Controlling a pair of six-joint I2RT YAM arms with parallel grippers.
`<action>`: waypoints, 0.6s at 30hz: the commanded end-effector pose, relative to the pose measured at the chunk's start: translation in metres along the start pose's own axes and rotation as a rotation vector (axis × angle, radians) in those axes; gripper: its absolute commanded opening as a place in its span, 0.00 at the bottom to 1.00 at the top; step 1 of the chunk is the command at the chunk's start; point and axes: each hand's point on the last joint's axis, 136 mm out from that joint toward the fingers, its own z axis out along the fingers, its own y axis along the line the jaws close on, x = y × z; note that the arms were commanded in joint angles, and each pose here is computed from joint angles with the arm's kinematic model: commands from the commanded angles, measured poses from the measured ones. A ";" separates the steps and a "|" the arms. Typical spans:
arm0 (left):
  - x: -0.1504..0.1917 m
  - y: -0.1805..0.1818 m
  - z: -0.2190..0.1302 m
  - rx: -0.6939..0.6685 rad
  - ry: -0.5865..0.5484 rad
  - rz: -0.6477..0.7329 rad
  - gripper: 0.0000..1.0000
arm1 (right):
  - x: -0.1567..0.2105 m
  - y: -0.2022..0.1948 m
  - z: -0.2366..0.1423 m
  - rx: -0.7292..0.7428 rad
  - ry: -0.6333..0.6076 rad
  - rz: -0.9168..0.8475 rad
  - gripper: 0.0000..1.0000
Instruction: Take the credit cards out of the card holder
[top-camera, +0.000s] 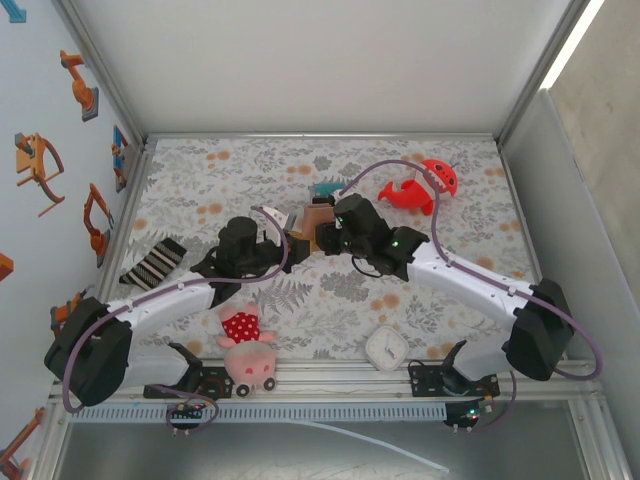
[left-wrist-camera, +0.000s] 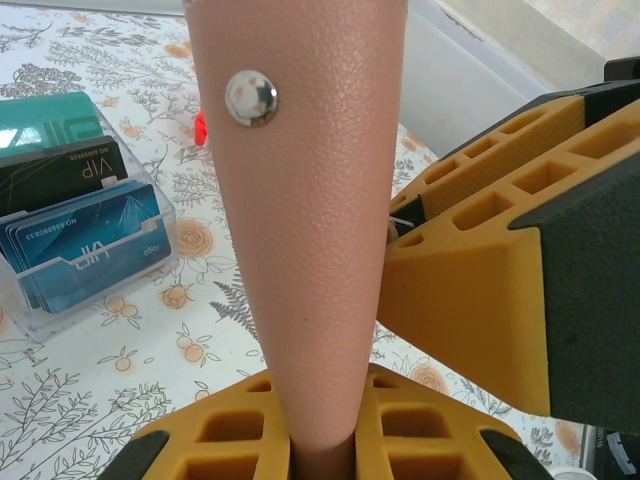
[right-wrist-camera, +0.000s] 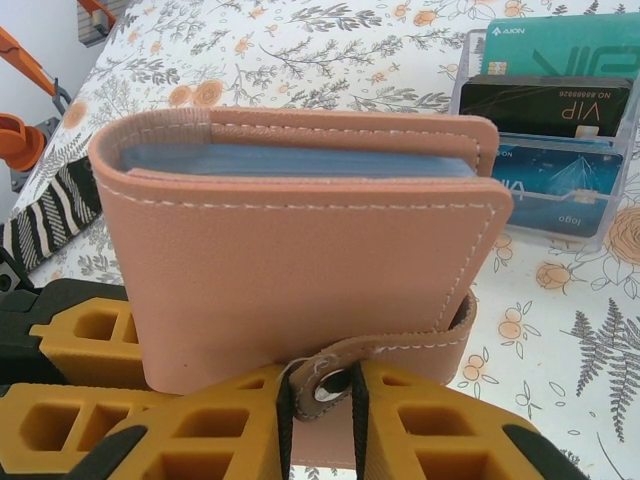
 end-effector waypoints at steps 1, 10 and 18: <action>-0.029 -0.030 -0.001 0.119 -0.073 0.053 0.00 | -0.003 -0.007 -0.003 0.037 -0.026 -0.006 0.20; -0.028 -0.028 0.001 0.118 -0.071 0.049 0.00 | -0.002 -0.009 -0.008 0.047 -0.020 -0.013 0.12; -0.028 -0.030 0.002 0.130 -0.071 0.042 0.00 | -0.003 -0.007 -0.009 0.037 -0.024 -0.012 0.09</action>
